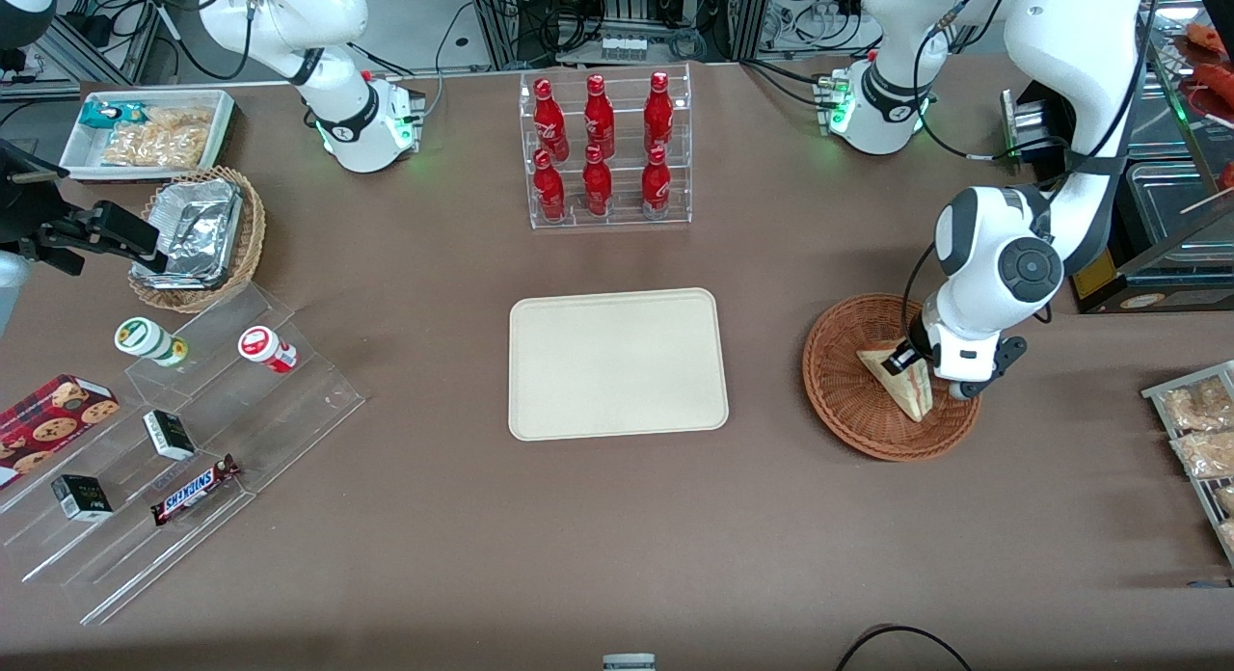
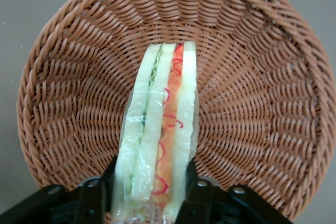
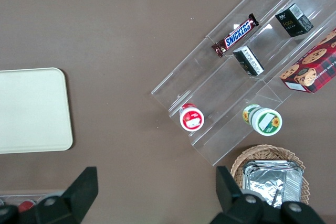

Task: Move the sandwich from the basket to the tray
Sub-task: 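Lower the left gripper and close it on the sandwich, then lift the sandwich and carry it over the cream tray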

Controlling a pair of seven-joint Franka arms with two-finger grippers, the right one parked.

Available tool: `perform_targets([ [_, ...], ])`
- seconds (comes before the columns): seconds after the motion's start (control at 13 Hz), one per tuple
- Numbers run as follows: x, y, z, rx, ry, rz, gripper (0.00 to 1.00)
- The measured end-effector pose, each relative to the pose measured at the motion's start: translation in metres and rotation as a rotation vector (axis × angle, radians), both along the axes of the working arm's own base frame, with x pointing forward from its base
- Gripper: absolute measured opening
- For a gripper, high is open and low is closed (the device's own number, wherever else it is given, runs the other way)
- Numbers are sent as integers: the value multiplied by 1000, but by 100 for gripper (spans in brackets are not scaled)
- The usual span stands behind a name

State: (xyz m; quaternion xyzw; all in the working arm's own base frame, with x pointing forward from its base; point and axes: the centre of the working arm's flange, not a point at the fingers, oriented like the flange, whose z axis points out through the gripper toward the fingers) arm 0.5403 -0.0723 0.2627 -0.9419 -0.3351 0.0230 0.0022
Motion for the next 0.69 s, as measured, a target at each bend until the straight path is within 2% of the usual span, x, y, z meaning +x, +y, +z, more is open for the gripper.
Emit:
perform_targets([
  [0.15, 7, -1, 9, -2, -17, 6, 30],
  [0.31, 14, -4, 26, 0, 2, 2, 17],
  [0.54, 24, -23, 70, 8, 69, -57, 17],
  [0.69, 20, -53, 94, 17, 136, -151, 16],
])
